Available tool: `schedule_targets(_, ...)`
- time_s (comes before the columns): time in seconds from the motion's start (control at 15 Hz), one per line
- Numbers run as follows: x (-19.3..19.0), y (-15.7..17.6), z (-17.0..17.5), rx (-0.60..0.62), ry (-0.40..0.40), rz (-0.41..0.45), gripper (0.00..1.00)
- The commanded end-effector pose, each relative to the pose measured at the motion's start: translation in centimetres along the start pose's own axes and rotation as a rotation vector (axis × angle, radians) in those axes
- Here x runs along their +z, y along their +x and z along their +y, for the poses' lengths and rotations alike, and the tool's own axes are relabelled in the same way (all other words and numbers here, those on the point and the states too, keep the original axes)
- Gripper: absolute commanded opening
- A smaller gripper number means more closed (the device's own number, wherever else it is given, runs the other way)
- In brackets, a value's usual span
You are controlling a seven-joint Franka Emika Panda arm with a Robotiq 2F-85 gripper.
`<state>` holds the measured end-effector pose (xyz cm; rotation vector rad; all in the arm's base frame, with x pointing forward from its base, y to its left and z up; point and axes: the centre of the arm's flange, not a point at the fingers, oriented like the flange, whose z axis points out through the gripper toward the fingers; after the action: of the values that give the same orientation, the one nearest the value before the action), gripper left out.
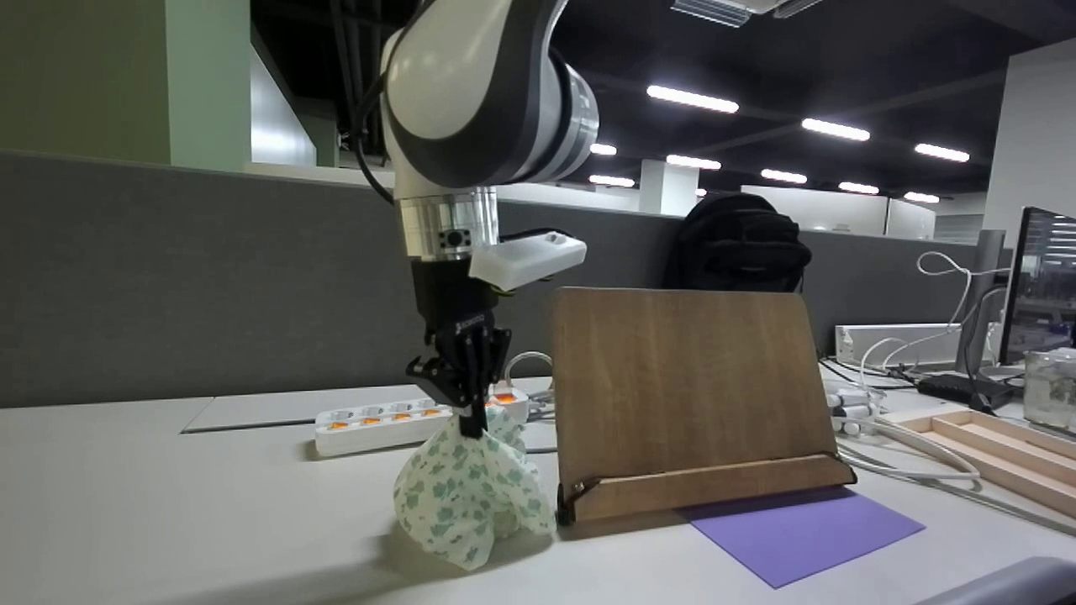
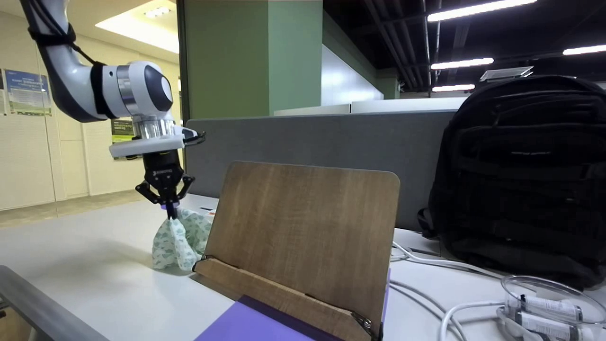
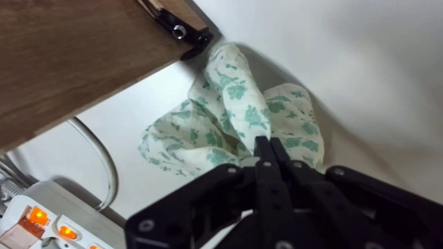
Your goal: Put the cloth on the table
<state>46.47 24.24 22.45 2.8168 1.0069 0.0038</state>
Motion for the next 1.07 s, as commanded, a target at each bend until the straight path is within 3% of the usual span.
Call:
schedule_targets(0.0, -0.1, 1.7, -1.7, 0.019, 0.01, -0.025, 0.05)
schedule_targets(0.07, -0.1, 1.8, -2.0, 0.02, 0.01, -0.03, 0.29)
schedule_targets(0.27, -0.6, 1.9, -2.2, 0.025, 0.004, -0.049, 0.38)
schedule_targets(0.67, -4.3, 1.1, -0.4, 0.079, -0.048, -0.036, 0.78)
schedule_targets(0.87, -6.3, -0.3, 0.9, 0.041, -0.065, -0.029, 0.98)
schedule_targets(1.0, -7.5, -1.2, 1.7, 0.028, -0.073, -0.027, 1.0)
